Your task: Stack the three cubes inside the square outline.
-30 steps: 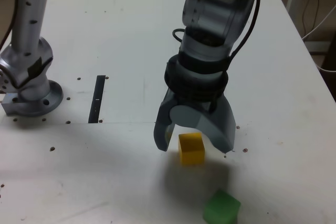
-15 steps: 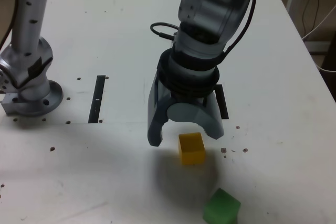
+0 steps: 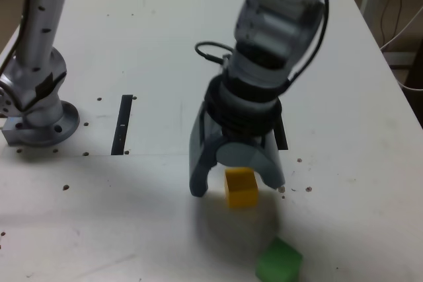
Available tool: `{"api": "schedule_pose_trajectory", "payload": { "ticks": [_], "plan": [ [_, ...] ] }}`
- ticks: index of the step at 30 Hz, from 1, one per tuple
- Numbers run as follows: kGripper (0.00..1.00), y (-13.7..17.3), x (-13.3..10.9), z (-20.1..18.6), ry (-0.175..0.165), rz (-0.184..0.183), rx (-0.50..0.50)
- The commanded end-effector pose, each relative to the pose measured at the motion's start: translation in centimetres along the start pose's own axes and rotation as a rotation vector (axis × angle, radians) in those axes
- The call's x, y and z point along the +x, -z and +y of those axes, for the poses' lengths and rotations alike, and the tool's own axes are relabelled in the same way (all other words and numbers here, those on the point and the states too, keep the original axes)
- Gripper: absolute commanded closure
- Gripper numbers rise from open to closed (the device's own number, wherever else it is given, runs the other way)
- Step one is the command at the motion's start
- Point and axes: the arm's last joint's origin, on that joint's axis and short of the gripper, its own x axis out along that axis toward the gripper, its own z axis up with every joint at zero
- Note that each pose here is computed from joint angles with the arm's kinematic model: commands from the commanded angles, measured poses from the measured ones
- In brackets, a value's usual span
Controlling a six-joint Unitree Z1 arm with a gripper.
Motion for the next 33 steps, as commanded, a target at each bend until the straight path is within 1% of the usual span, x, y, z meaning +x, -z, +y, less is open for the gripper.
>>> {"api": "schedule_pose_trajectory", "payload": {
  "ticks": [1,4,9,13,16,21,28,30,33],
  "plan": [
    [0.01,-0.8,0.5,-0.1,0.007,0.008,0.006],
    [0.02,-1.5,1.2,-0.2,0.008,0.020,0.011],
    [0.04,-2.0,1.5,-0.2,0.005,0.023,0.012],
    [0.09,-2.1,1.6,-0.2,0.008,0.023,0.014],
    [0.14,-2.2,1.6,-0.2,0.008,0.022,0.015],
    [0.28,-2.4,1.6,-0.3,0.009,0.009,0.023],
    [0.60,-2.7,1.4,-0.2,-0.012,-0.013,0.029],
    [0.65,-2.7,1.3,-0.2,-0.016,-0.016,0.030],
    [0.67,-2.7,1.3,-0.2,-0.017,-0.016,0.031]
  ]
}}
